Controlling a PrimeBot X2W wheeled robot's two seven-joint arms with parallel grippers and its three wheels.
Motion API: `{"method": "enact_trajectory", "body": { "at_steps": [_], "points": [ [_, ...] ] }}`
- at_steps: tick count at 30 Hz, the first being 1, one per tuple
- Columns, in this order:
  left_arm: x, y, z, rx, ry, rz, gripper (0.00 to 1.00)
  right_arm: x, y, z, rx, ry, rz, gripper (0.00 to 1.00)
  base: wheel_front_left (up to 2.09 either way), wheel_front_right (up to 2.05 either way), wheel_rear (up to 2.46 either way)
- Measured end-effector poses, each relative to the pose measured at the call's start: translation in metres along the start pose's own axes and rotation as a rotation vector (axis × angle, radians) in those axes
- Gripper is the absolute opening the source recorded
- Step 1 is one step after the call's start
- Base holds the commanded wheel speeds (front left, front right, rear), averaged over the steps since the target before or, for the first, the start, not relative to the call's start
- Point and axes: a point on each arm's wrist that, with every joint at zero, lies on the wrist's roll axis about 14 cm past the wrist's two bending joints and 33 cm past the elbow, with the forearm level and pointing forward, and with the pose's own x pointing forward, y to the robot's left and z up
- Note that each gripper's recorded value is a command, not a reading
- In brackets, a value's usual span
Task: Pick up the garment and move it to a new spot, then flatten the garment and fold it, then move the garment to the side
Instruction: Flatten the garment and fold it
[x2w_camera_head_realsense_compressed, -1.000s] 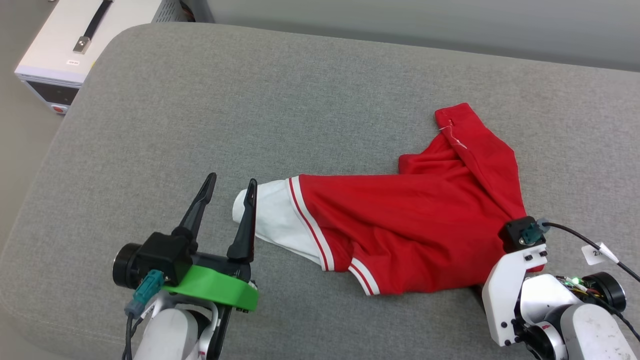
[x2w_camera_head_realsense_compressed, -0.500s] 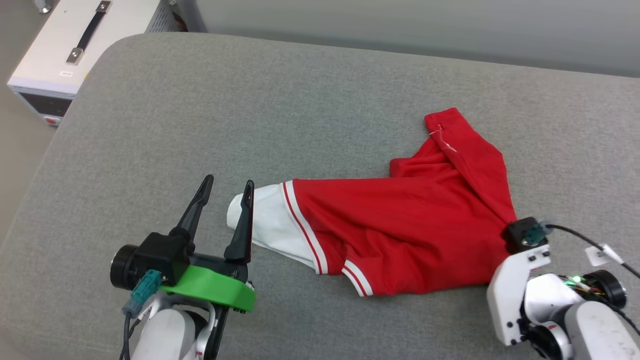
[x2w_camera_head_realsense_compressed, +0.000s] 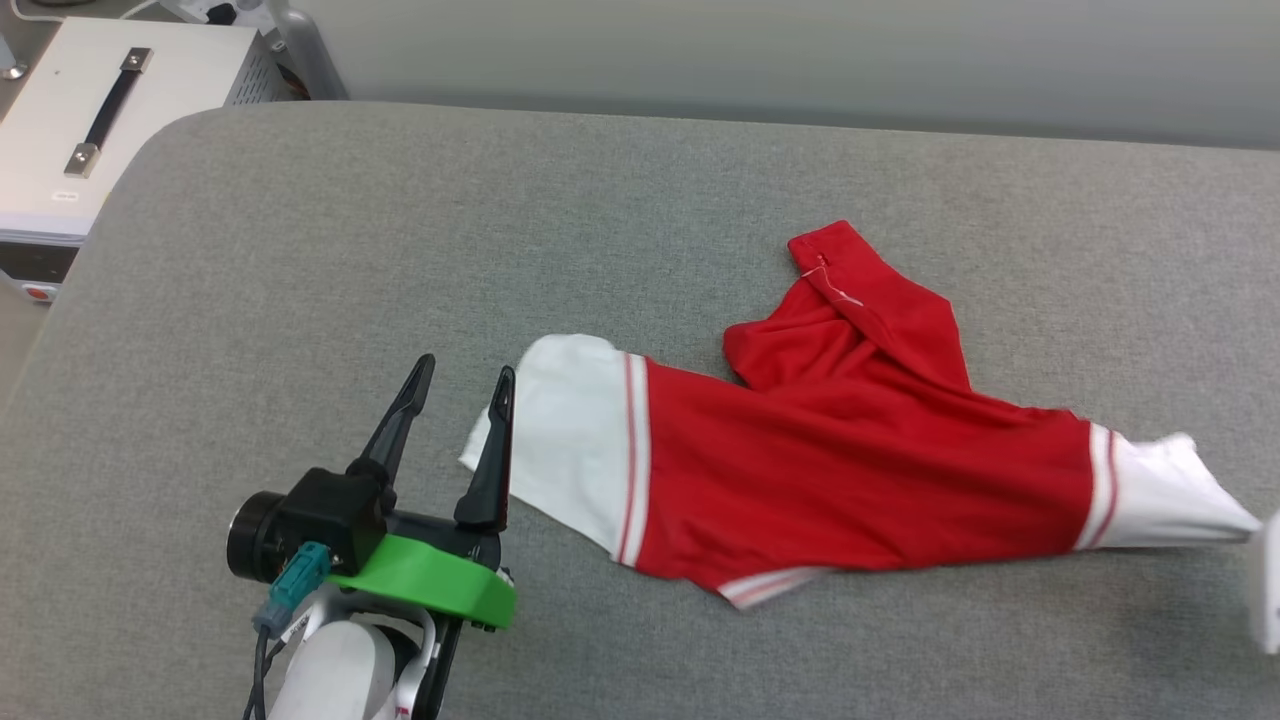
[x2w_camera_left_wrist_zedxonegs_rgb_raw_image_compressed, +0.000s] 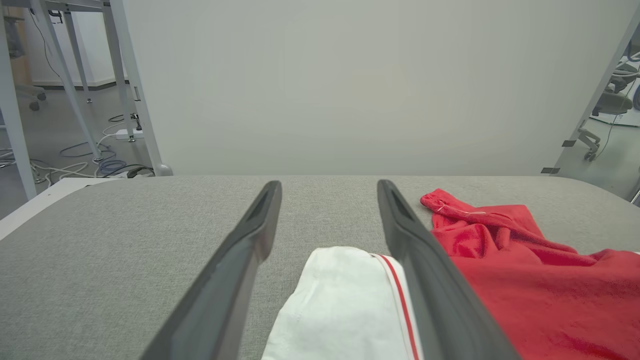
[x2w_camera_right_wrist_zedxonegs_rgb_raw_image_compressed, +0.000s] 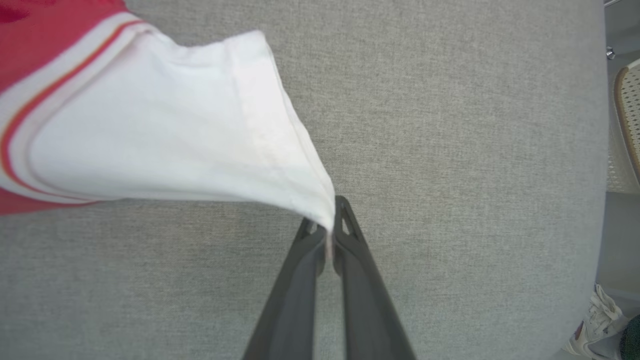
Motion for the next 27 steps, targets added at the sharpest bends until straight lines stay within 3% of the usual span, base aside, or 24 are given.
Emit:
{"method": "enact_trajectory", "body": {
  "at_steps": [8, 12, 13, 14, 20, 27],
  "points": [
    [0.002, -0.002, -0.013, -0.015, 0.034, -0.004, 1.00, 0.000, -0.068, -0.001, 0.068, -0.018, -0.188, 0.00, 0.00, 0.00, 0.00],
    [0.002, -0.001, -0.016, -0.015, 0.046, -0.003, 1.00, 0.007, -0.081, -0.002, 0.066, -0.031, -0.236, 0.00, 0.00, 0.00, 0.00],
    [0.002, 0.000, -0.017, -0.015, 0.047, -0.002, 1.00, 0.008, -0.080, -0.001, 0.066, -0.042, -0.236, 0.18, 0.00, 0.00, 0.00],
    [0.002, 0.000, -0.017, -0.013, 0.048, -0.002, 1.00, 0.009, -0.078, 0.001, 0.069, -0.061, -0.233, 1.00, 0.00, 0.00, 0.00],
    [0.002, -0.003, -0.013, -0.008, 0.039, -0.016, 1.00, 0.004, -0.063, 0.031, 0.092, -0.247, -0.204, 1.00, 0.00, 0.00, 0.00],
    [0.002, -0.009, -0.001, -0.009, 0.005, -0.034, 1.00, -0.028, -0.038, 0.077, 0.111, -0.518, -0.138, 1.00, 0.00, 0.00, 0.00]
  ]
}}
